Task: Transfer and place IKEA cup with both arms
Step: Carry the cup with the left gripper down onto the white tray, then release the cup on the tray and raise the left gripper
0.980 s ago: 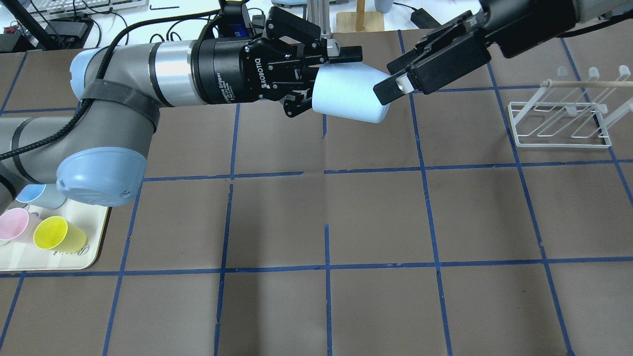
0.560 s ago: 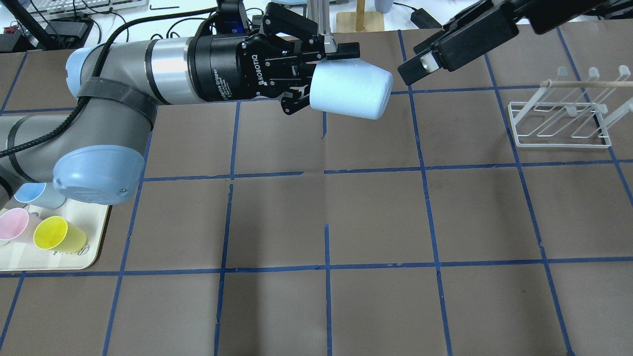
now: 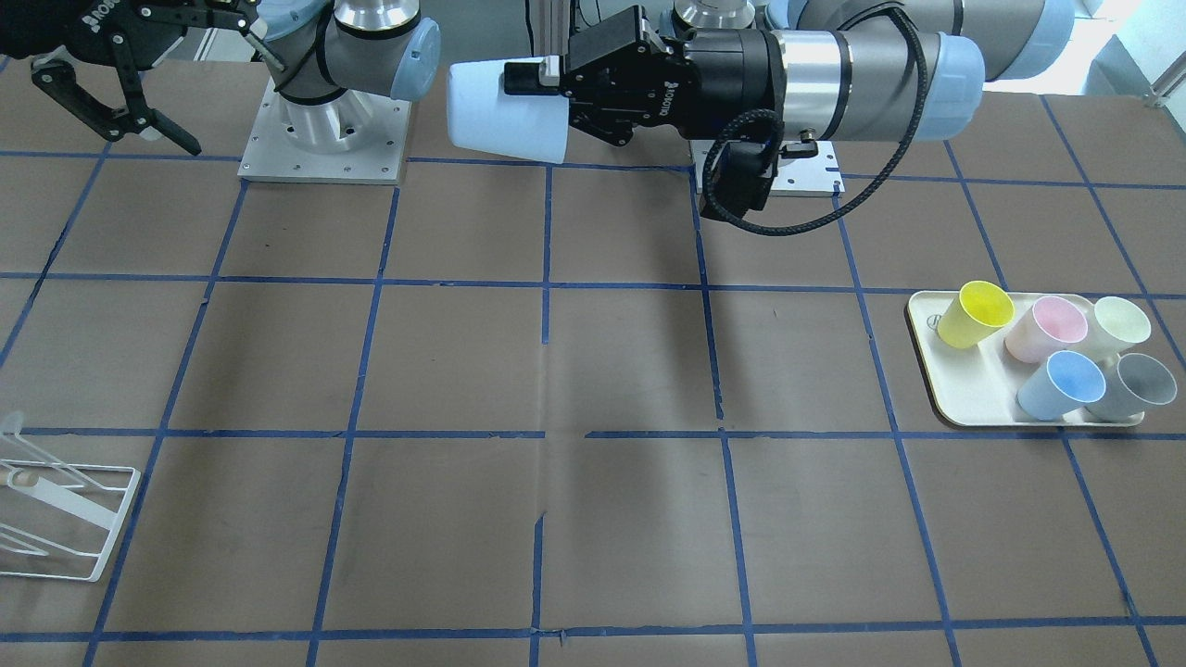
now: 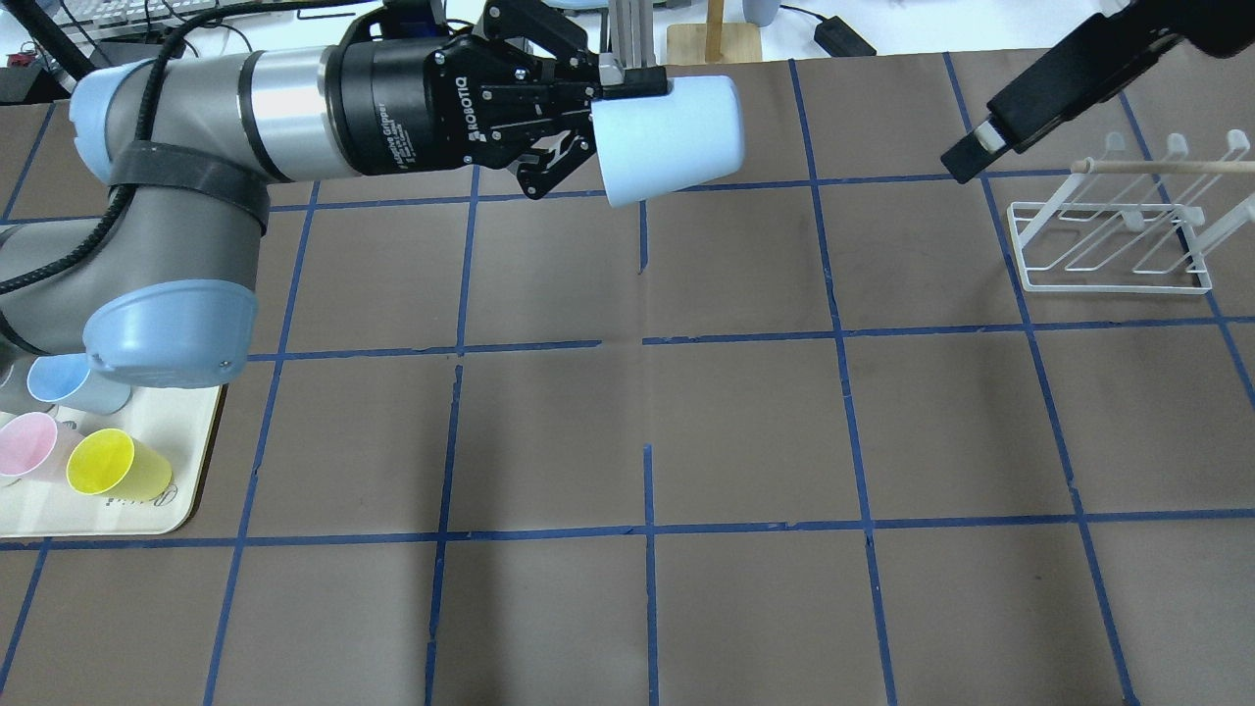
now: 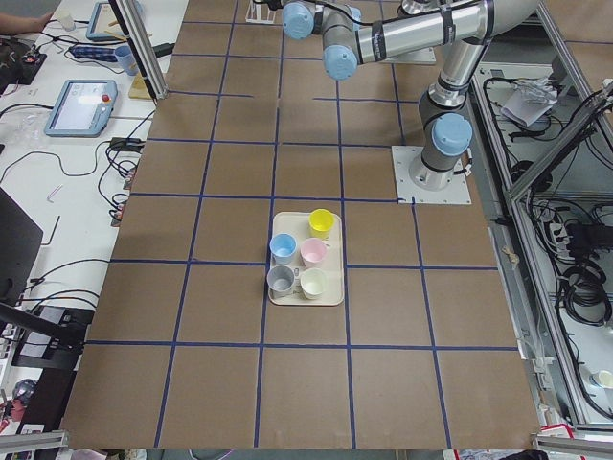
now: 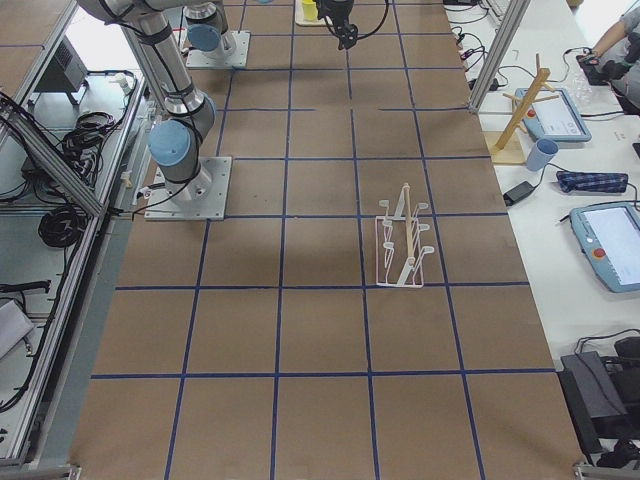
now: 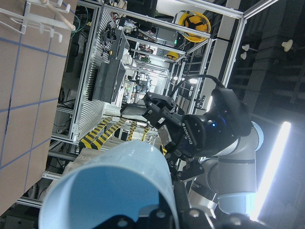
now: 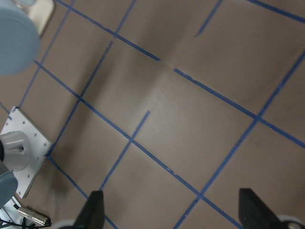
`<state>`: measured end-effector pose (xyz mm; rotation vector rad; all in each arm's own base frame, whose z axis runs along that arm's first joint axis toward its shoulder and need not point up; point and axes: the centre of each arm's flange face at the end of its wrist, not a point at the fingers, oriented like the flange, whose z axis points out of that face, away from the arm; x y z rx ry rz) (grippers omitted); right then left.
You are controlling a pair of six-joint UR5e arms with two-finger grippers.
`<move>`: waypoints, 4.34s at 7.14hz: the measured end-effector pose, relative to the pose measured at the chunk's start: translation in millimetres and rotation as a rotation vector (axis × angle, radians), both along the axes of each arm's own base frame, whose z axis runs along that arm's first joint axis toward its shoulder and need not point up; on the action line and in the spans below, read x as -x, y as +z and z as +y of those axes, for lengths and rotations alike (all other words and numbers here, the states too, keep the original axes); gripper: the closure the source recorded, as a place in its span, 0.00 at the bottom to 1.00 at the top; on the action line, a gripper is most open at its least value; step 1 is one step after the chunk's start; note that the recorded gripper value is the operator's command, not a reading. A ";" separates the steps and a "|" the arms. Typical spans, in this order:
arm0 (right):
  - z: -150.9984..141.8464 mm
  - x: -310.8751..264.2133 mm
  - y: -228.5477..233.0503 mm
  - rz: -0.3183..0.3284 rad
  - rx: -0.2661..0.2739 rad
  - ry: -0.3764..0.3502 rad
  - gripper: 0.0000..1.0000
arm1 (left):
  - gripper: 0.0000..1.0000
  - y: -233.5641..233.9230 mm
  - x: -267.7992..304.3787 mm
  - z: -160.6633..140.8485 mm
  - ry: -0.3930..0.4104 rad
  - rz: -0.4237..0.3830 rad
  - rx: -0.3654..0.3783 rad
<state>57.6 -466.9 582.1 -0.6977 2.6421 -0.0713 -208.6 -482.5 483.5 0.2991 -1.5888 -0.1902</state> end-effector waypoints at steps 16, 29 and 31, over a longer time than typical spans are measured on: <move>-78.0 -97.5 -92.1 0.434 -0.036 -0.567 0.02 | 1.00 -120.7 -311.4 -20.0 -0.491 -1.487 0.238; -66.3 -92.3 -66.9 0.417 0.024 -0.590 0.00 | 0.18 -250.4 -416.9 -48.8 -0.656 -1.467 0.233; -66.2 -92.4 -66.9 0.417 0.024 -0.589 0.00 | 0.00 -252.6 -415.3 -47.2 -0.664 -1.452 0.224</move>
